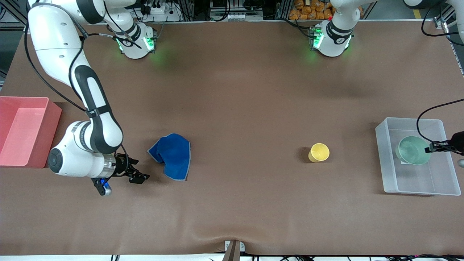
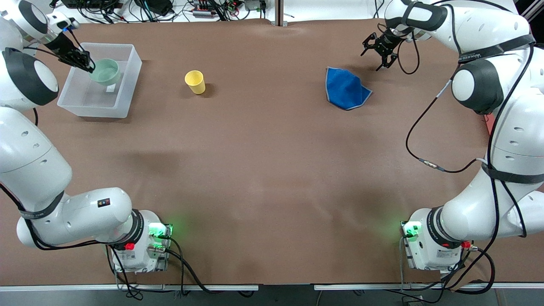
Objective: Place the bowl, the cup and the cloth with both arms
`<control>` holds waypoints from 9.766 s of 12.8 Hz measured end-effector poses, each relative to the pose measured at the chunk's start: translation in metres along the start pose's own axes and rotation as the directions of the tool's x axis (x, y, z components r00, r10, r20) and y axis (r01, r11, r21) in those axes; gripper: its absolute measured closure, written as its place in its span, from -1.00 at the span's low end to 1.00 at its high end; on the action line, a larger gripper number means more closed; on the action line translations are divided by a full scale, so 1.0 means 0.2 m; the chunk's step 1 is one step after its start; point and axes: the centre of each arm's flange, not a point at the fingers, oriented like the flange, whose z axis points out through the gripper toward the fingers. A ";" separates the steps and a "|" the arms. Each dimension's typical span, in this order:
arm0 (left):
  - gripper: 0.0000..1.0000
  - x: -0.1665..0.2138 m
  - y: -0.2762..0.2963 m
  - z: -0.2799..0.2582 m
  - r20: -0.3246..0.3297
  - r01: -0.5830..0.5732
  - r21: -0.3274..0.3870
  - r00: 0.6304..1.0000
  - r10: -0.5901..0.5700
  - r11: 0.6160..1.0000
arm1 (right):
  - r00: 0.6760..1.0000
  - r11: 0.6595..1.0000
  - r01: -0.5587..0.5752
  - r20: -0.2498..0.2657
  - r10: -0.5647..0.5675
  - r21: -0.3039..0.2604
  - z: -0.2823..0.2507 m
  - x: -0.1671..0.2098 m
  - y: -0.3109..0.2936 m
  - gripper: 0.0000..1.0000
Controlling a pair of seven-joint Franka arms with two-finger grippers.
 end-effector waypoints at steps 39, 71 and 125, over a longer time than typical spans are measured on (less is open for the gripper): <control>-1.00 0.18 1.78 0.33 0.118 0.122 0.052 0.985 -0.127 0.991 | 0.951 0.925 0.302 -0.001 -0.310 -0.233 -0.56 -0.27 0.12 0.96; 0.95 0.29 0.31 -0.31 0.001 -0.026 0.210 1.000 0.026 0.977 | 0.635 0.391 0.671 0.217 -0.741 -0.630 -1.58 0.80 1.73 0.96; -1.00 -0.26 1.58 -1.35 -0.110 -0.056 0.104 0.992 0.068 0.993 | 0.815 0.773 0.554 0.016 -0.579 -0.309 -2.05 -0.72 0.74 -1.00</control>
